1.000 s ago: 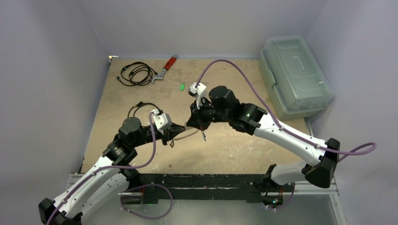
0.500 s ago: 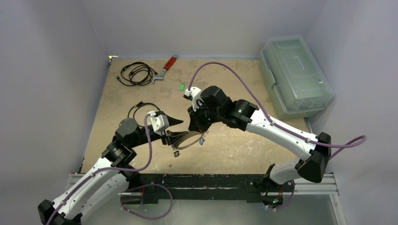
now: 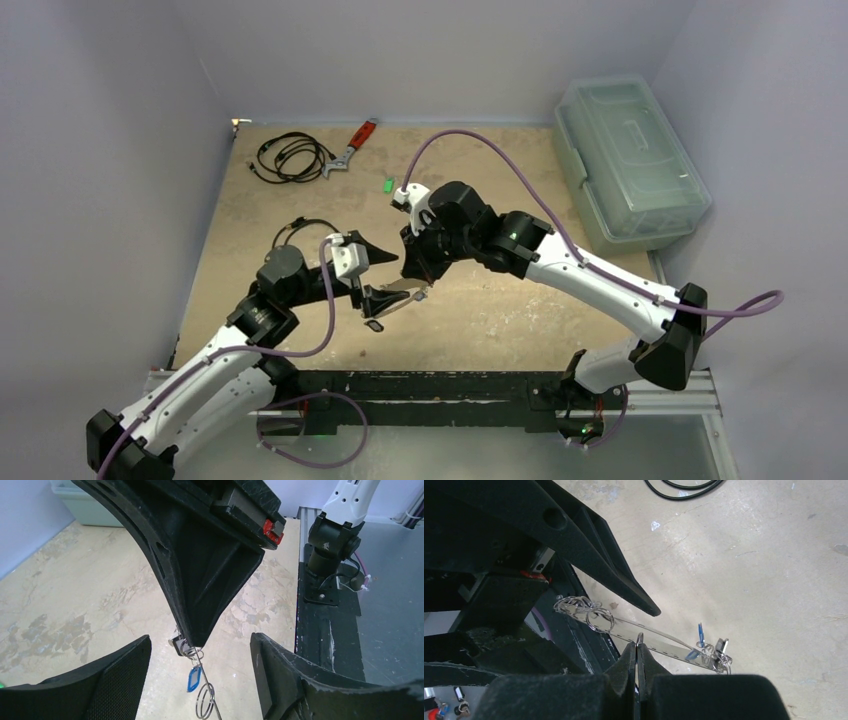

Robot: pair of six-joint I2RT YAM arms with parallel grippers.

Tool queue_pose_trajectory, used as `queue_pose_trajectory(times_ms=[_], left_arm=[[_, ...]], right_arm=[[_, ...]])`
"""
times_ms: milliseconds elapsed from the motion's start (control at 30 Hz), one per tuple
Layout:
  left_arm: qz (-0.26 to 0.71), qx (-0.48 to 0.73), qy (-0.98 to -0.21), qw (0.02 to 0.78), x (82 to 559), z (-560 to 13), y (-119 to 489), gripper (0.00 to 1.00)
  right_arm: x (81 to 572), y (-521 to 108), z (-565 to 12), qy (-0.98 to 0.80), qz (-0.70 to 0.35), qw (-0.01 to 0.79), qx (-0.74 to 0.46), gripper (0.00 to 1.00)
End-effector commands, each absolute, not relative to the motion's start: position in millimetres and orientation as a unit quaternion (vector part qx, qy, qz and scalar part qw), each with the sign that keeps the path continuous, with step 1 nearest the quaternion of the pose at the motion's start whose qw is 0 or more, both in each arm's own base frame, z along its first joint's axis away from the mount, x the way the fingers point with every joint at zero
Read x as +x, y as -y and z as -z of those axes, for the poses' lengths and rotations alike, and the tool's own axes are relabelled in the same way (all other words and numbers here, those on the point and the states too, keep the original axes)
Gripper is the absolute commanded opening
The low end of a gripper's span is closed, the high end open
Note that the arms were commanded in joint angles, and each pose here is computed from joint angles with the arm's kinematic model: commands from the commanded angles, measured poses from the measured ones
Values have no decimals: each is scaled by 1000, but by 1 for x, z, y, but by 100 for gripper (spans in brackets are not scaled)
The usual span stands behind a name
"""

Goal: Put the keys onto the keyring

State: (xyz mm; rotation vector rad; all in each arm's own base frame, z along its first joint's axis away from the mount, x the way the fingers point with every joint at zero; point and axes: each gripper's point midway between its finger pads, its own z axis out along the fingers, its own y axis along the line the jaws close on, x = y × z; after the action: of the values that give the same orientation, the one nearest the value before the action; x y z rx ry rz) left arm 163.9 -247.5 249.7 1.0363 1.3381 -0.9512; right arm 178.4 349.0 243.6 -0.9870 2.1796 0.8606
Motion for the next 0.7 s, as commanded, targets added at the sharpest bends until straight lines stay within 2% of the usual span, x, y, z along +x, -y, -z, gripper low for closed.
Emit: queue_pose_trajectory(times_ms=[0,333,667], left_arm=[[416,453,-547,567,161,-257,256,72],[410,470,-553,553,165,-251,266,60],[393,478,-549,562,171,-255,269,33]], right_arm=[[176,-351,-287,-791,-354,337,-369,0],[170,-349,-291,-785,-362,334,-376,0],[168,-346,-291,-784,-362,334,-378,0]])
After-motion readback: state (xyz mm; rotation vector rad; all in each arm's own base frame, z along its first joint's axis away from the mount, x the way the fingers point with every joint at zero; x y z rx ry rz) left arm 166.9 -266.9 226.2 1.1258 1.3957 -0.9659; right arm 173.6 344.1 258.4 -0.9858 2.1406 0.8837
